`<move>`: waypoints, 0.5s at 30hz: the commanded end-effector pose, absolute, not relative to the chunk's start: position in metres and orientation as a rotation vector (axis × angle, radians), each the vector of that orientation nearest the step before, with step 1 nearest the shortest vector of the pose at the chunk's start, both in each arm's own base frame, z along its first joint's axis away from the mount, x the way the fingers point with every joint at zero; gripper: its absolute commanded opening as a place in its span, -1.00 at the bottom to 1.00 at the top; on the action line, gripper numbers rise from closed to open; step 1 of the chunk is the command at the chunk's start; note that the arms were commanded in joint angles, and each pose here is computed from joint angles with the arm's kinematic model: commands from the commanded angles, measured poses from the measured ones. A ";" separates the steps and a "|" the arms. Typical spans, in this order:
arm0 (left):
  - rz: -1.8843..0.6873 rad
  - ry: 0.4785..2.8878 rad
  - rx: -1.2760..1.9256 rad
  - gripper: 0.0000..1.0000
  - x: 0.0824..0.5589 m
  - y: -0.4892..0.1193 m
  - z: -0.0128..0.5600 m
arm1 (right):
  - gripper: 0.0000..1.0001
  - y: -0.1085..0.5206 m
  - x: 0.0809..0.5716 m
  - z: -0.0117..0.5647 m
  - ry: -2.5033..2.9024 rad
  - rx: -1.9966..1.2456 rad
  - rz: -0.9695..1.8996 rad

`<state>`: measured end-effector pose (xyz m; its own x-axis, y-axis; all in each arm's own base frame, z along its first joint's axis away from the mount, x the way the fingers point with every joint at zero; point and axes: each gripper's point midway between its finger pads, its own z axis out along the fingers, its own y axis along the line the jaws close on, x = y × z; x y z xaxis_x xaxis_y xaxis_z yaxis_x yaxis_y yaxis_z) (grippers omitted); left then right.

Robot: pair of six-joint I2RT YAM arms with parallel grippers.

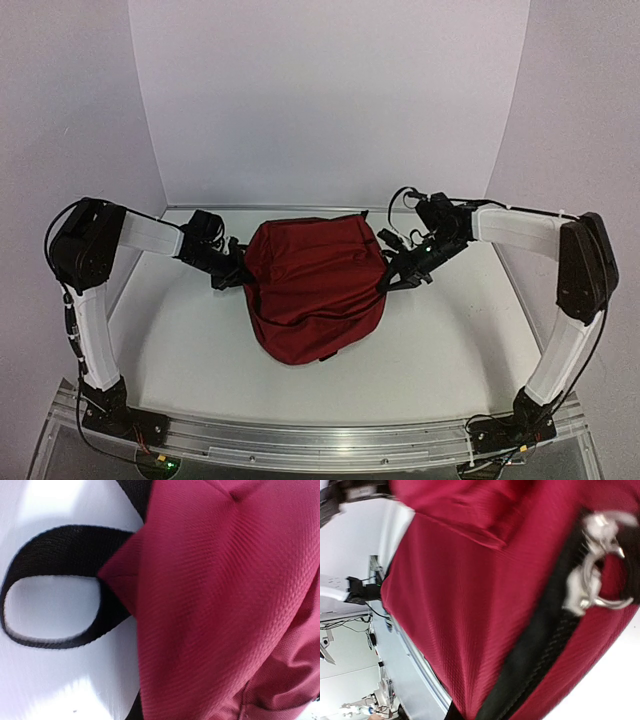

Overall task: Pack the student bag
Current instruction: Adjust the student bag at the center of the board.

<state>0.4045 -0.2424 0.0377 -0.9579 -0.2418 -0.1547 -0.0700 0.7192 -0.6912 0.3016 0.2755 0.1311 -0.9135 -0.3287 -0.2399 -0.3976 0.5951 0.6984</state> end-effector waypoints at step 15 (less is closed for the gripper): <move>-0.842 2.501 0.317 0.25 0.337 -0.224 0.154 | 0.26 0.245 0.274 0.148 2.621 -0.893 1.050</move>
